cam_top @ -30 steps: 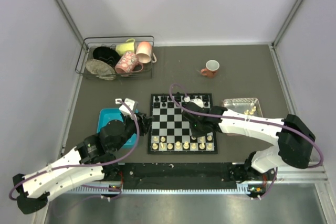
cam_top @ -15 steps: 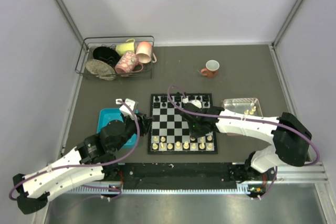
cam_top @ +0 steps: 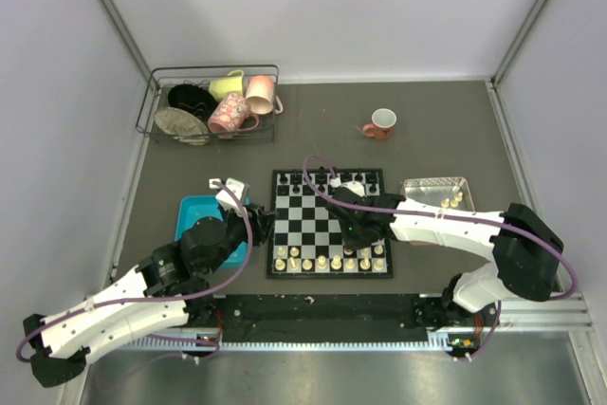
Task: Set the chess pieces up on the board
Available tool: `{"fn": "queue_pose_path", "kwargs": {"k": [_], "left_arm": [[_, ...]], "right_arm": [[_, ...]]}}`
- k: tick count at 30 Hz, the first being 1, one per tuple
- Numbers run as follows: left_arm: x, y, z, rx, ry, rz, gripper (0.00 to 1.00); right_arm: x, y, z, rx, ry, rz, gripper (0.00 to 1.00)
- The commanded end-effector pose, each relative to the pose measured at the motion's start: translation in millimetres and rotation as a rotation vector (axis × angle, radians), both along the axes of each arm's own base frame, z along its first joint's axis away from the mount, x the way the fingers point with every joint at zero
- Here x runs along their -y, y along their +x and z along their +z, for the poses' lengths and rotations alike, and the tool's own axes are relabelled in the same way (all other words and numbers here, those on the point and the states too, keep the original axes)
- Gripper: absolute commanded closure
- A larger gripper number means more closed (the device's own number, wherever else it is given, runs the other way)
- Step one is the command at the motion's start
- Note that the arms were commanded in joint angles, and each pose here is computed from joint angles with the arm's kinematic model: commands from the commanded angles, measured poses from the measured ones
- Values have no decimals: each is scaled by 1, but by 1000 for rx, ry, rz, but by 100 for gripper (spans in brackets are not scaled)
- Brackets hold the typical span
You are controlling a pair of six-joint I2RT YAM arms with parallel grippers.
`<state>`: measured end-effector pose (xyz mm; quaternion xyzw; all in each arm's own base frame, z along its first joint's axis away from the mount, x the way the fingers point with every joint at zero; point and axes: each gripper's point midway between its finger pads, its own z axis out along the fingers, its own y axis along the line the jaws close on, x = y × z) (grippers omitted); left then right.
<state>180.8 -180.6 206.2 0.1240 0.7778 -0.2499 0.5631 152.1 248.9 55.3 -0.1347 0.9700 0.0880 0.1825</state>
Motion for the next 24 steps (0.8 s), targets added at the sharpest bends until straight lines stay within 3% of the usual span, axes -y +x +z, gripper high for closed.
{"fn": "queue_pose_path", "kwargs": {"k": [1,24], "left_arm": [[0,3,9,21,-35,13,54],[1,3,7,17,-37,11,54]], "right_arm": [[2,1,-1,25,-5,-7,99],[2,0,7,35,15,-2,98]]}}
